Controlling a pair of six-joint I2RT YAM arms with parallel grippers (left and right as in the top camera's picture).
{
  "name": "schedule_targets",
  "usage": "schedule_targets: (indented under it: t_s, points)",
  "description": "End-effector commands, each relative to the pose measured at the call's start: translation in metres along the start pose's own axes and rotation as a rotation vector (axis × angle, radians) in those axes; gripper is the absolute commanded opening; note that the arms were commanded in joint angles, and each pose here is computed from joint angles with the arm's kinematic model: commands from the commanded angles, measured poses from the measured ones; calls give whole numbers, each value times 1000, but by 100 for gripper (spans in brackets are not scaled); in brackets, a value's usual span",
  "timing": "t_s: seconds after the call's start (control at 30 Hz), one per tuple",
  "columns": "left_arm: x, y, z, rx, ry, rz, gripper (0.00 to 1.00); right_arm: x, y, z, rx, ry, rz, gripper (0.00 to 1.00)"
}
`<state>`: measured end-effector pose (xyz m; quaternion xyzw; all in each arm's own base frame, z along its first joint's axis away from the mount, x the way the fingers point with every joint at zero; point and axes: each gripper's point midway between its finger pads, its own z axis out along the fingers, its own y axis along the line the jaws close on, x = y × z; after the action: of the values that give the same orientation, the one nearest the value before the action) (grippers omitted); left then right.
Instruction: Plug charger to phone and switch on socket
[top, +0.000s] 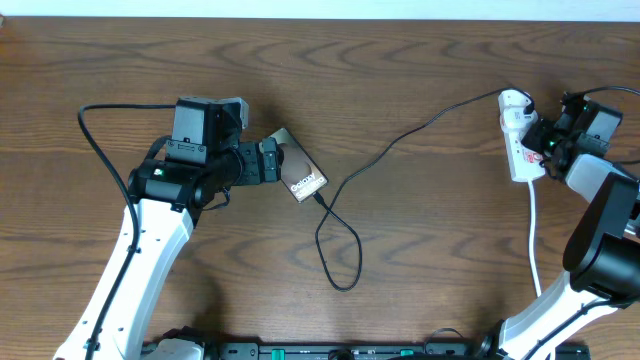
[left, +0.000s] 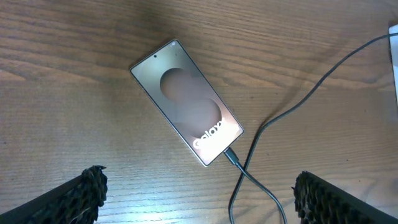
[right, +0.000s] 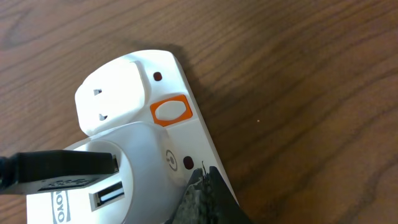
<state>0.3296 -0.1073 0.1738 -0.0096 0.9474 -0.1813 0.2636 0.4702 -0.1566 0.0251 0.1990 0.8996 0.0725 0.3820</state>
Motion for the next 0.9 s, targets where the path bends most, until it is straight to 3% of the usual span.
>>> schedule_targets:
  t_s: [0.0, 0.87]
  points:
    - [-1, -3, -4, 9, -6, 21, 98, 30, 52, 10, -149, 93, -30, 1]
    - [0, -3, -4, 7, -2, 21, 98, 65, 106, 10, -256, 211, -80, 1]
